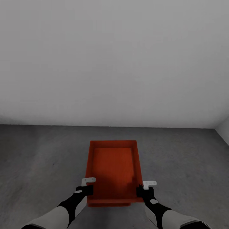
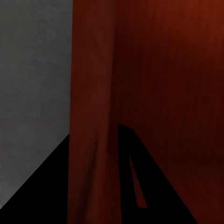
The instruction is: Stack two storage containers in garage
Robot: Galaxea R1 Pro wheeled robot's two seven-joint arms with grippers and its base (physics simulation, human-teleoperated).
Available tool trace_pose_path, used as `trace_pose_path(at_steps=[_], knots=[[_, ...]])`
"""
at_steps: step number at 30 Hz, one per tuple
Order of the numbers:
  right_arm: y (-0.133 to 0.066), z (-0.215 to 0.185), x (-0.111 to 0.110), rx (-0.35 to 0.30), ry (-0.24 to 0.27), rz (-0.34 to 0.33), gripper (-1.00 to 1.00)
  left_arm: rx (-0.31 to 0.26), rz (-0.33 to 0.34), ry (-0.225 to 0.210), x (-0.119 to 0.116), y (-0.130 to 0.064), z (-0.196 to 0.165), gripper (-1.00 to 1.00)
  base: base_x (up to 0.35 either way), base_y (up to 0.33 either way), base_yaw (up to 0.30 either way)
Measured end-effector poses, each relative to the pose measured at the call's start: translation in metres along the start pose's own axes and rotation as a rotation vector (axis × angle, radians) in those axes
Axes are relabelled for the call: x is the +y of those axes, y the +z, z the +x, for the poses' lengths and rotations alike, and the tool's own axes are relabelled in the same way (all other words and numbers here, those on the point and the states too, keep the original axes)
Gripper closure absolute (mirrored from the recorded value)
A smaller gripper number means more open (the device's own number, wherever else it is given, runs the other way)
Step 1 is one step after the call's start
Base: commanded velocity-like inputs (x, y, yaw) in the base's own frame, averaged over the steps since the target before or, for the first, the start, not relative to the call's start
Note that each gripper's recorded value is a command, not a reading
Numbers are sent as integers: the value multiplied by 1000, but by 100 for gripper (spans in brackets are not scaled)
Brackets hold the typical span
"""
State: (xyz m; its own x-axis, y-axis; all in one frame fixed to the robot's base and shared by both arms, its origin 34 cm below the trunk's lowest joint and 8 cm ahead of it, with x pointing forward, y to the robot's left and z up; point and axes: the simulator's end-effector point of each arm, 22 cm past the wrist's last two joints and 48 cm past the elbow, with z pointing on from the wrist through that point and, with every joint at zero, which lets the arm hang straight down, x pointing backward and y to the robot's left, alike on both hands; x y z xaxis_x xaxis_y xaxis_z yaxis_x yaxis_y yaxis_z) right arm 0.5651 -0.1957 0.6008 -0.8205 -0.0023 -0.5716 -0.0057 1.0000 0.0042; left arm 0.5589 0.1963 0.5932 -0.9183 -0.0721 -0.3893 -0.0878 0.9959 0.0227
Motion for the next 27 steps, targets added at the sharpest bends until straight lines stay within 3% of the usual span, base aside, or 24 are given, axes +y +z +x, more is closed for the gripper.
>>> trace_pose_path(at_steps=[8, 27], knots=[[0, 0, 0, 0, 1, 0, 100, 0, 0, 1, 0, 0, 0, 100, 68, 211, 0], [0, 0, 0, 0, 2, 0, 100, 0, 0, 1, 0, 0, 0, 100, 3, 11, 0]])
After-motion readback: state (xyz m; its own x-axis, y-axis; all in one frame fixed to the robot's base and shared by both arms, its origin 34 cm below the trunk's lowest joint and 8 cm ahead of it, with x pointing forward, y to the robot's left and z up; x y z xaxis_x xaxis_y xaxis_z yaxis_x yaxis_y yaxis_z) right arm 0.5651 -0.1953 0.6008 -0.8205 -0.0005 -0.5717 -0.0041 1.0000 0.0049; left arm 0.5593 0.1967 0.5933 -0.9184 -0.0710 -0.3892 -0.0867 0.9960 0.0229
